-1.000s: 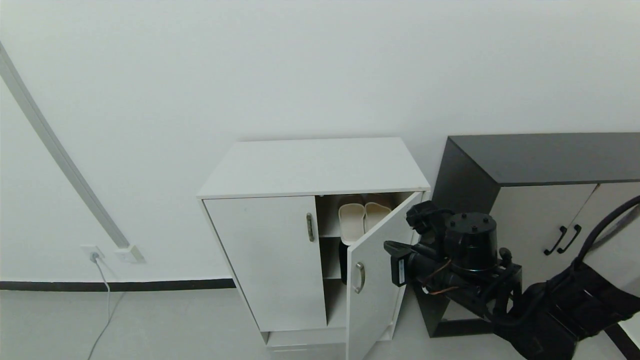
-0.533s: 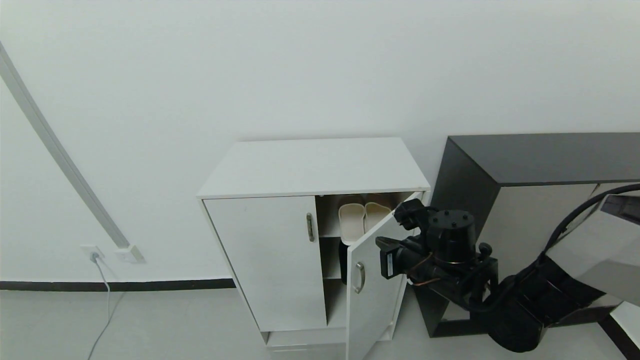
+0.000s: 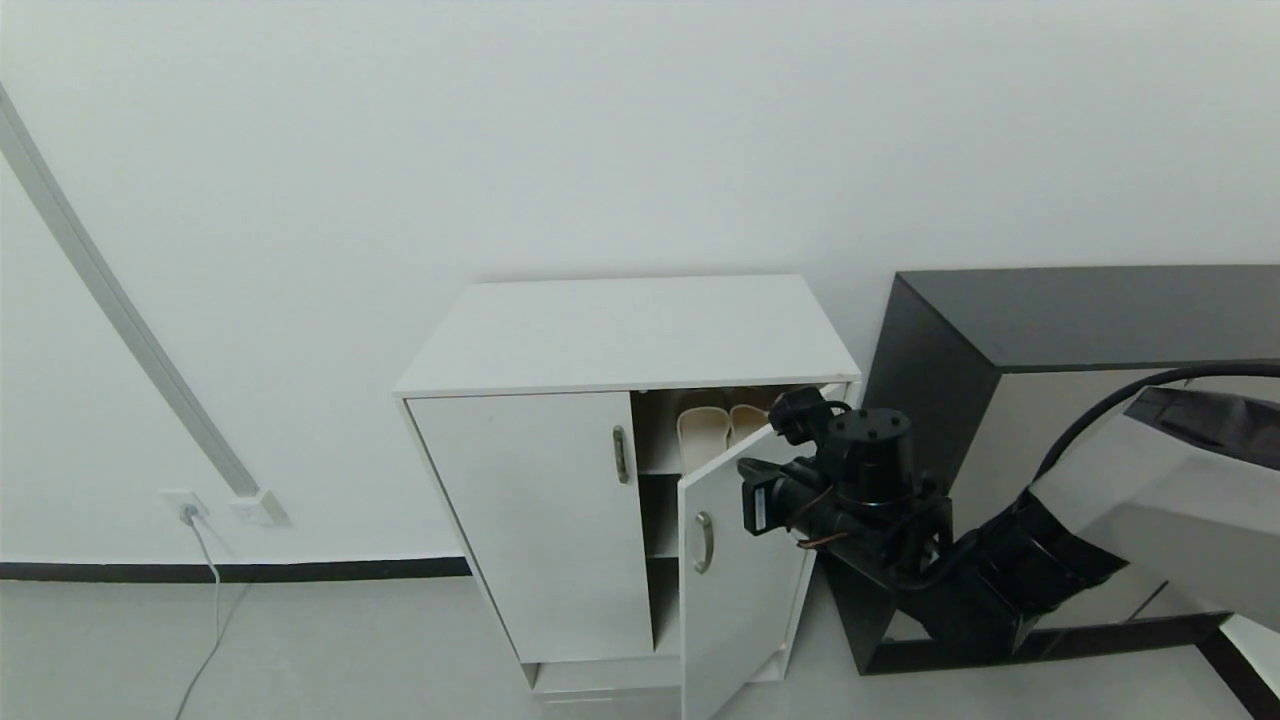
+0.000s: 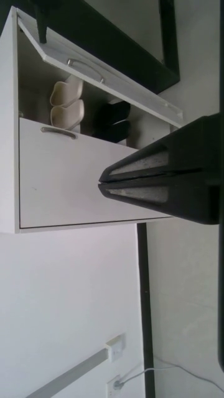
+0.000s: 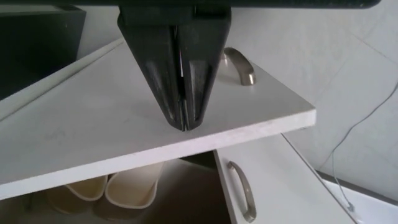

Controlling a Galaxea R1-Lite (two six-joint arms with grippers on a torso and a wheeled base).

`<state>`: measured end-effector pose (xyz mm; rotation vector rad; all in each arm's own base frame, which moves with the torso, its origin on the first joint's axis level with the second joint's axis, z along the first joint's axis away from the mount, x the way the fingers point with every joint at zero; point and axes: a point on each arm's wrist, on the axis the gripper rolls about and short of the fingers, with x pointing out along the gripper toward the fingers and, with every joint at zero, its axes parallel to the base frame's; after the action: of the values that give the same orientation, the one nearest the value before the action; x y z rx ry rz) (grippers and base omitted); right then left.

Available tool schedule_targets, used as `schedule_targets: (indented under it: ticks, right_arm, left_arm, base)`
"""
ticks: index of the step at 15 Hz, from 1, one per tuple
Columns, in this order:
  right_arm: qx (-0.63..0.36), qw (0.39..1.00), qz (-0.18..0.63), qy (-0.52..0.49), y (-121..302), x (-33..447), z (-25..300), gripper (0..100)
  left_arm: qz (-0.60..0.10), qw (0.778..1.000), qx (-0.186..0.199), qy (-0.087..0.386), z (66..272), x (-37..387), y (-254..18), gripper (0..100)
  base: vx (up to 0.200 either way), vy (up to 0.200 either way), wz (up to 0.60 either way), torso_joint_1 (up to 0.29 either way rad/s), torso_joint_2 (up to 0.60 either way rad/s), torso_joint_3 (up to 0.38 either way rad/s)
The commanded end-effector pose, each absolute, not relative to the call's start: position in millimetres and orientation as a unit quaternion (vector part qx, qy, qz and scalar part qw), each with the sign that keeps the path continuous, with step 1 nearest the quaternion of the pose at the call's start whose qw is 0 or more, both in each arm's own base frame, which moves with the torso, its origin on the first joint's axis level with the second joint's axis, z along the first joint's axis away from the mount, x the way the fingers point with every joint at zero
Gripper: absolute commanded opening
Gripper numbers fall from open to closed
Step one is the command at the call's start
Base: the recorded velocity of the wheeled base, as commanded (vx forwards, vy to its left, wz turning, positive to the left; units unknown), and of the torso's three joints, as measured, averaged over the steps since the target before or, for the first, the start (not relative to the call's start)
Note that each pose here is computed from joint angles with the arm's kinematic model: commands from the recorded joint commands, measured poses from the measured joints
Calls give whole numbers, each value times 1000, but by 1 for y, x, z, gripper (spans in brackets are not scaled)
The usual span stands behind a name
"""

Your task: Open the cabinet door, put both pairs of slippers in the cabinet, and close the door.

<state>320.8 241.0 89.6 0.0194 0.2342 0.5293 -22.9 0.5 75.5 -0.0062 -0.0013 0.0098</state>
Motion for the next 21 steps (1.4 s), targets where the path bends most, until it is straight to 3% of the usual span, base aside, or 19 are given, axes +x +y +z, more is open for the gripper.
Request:
schedule_targets:
  ticks: [1, 21]
  right_arm:
    - [11, 959, 260, 113, 245, 328, 90, 0]
    - [1, 969, 219, 113, 246, 398, 85, 0]
  left_arm:
    - [5, 1000, -3, 0, 75, -23, 0, 0]
    - [5, 1000, -3, 0, 75, -23, 1, 0]
  base:
    - [0, 0, 0, 0, 0, 0]
    - [0, 0, 0, 0, 0, 0]
